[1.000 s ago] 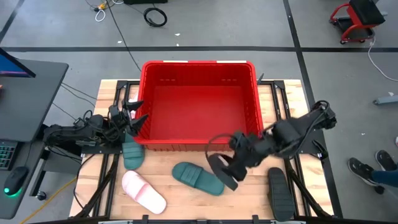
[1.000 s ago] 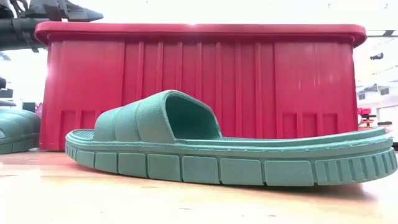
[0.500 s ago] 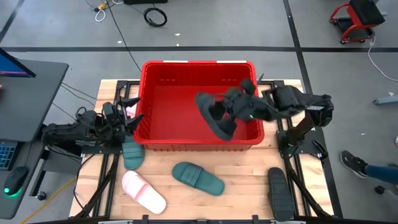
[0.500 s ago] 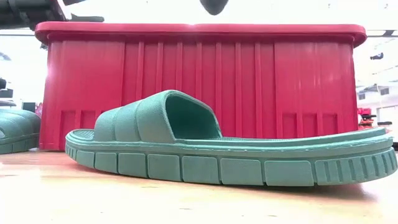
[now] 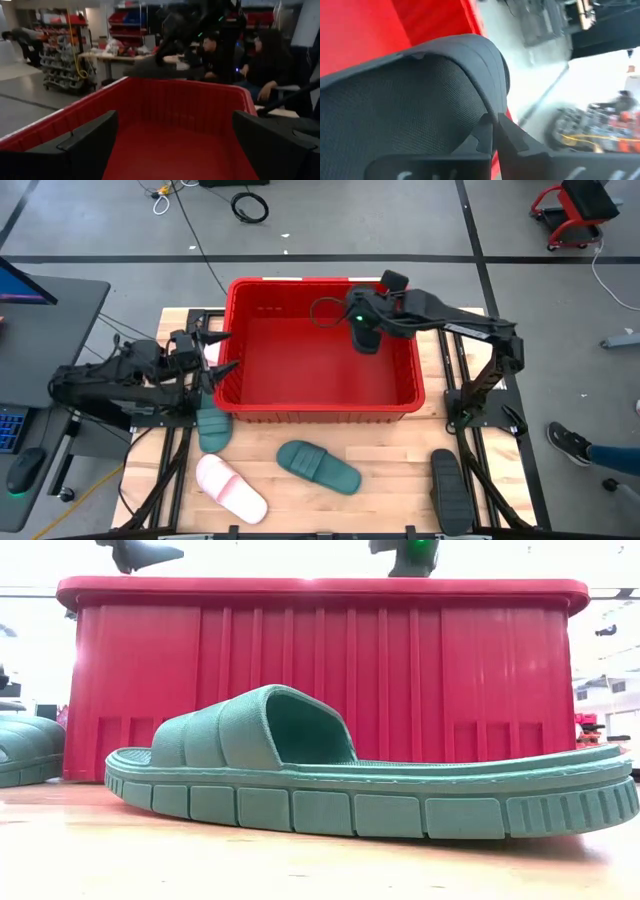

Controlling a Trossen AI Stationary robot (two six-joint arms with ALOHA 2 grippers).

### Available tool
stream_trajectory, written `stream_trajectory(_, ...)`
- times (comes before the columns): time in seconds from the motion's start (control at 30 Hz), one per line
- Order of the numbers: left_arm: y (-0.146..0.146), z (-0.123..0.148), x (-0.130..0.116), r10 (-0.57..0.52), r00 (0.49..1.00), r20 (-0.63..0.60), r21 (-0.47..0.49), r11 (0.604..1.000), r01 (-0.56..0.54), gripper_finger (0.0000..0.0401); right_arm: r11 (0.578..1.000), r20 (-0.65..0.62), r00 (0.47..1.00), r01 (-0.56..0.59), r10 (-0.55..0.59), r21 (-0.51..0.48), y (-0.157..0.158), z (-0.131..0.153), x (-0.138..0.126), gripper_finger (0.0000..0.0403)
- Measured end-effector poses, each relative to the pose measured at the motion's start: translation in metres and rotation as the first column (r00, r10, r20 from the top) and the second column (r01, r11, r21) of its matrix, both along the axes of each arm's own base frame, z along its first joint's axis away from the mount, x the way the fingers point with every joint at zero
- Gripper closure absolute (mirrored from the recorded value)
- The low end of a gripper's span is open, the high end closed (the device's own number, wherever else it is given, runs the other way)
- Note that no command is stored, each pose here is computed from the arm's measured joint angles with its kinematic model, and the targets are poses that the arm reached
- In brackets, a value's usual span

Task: Pick and place slides into bin
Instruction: Put the left black slide into the red bin

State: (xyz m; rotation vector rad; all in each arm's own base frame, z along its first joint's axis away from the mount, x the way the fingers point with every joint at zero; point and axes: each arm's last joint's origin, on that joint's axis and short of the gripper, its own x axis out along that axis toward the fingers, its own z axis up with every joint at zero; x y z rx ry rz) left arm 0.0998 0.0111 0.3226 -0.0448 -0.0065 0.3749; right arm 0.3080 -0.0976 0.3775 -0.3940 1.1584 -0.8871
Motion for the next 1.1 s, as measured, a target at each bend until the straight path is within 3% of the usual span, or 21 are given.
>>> stream_trajectory(0.13,0.0,0.022,0.004,0.001,1.0,-0.027,-0.087,0.996,-0.004,0.0005,0.999,-0.114,0.993,-0.024,0.018,-0.047,-0.011,-0.042,0.007,0.0396)
stream_trajectory(0.27,0.0,0.048,0.004,0.007,0.999,0.046,-0.187,0.982,0.002,0.0005,0.995,-0.243,0.969,-0.072,0.051,-0.076,-0.012,-0.086,0.008,0.0396)
stream_trajectory(0.47,0.0,0.087,-0.009,0.007,0.987,0.16,-0.188,0.982,0.023,0.0005,0.995,-0.306,0.949,-0.09,0.071,-0.048,-0.01,-0.135,0.0,0.0396)
stream_trajectory(0.7,0.0,0.112,-0.023,0.005,0.968,0.249,-0.137,0.99,0.03,0.0005,0.995,-0.318,0.944,-0.094,0.084,-0.017,-0.008,-0.164,-0.008,0.0395)
stream_trajectory(1.1,0.0,0.112,-0.014,0.008,0.971,0.24,-0.132,0.991,0.025,0.0005,0.995,-0.312,0.947,-0.092,0.081,-0.023,-0.006,-0.199,-0.02,0.0395)
